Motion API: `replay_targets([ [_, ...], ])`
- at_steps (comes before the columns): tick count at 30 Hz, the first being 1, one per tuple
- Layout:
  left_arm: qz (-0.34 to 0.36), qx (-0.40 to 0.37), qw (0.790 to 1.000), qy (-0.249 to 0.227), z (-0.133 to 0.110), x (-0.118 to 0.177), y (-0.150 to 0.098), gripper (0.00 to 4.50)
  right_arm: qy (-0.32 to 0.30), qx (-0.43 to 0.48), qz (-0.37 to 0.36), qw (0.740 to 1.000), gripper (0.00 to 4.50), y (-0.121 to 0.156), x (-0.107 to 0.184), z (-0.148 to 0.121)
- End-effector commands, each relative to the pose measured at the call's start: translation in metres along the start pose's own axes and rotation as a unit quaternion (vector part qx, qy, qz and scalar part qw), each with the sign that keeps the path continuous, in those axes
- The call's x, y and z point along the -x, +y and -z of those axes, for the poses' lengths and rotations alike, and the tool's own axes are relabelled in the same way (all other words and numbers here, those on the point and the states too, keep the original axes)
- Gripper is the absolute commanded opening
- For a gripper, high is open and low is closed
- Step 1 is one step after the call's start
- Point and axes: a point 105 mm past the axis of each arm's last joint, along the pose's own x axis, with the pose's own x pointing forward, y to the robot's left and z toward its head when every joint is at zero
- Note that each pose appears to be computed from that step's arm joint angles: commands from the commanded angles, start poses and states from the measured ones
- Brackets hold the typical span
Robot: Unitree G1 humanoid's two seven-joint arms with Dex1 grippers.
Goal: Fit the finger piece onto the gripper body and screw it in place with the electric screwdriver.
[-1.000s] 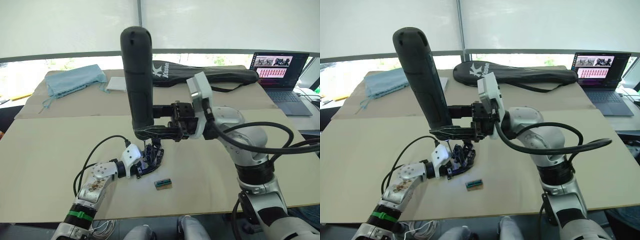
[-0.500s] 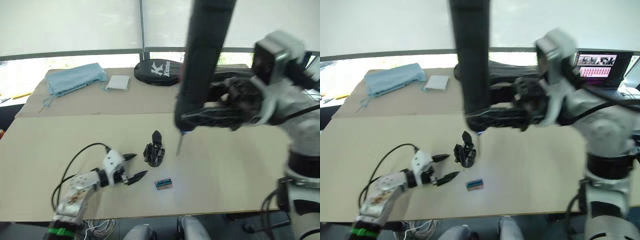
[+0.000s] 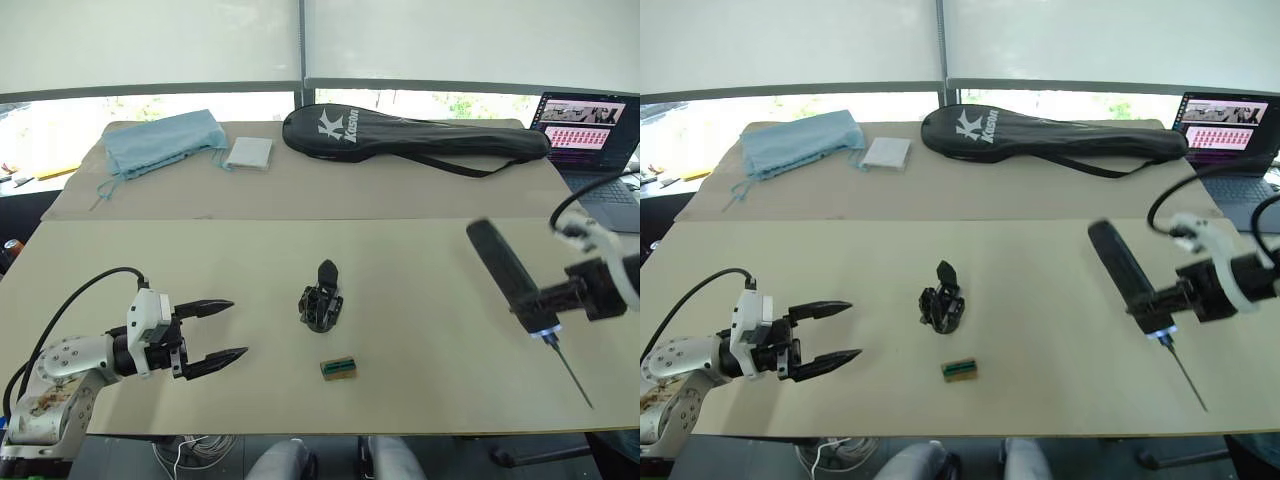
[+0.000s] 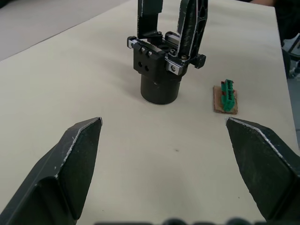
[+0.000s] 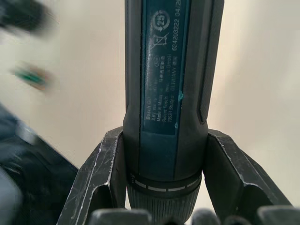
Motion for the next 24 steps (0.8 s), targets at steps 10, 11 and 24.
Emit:
replay_targets([
  [10, 0.002, -0.031, 0.999, 0.004, -0.011, -0.003, 0.007, 4.45, 0.033, 0.022, 0.067, 0.997, 1.9, -0.041, -0.017, 0.011],
  [11, -0.002, -0.032, 0.999, 0.007, -0.01, -0.002, 0.009, 4.48, 0.023, 0.023, 0.074, 0.997, 2.4, -0.044, -0.016, 0.008],
  [24, -0.074, -0.051, 0.993, 0.07, 0.008, 0.034, 0.026, 4.5, -0.136, 0.141, 0.063, 0.979, 4.46, -0.021, 0.06, -0.032],
])
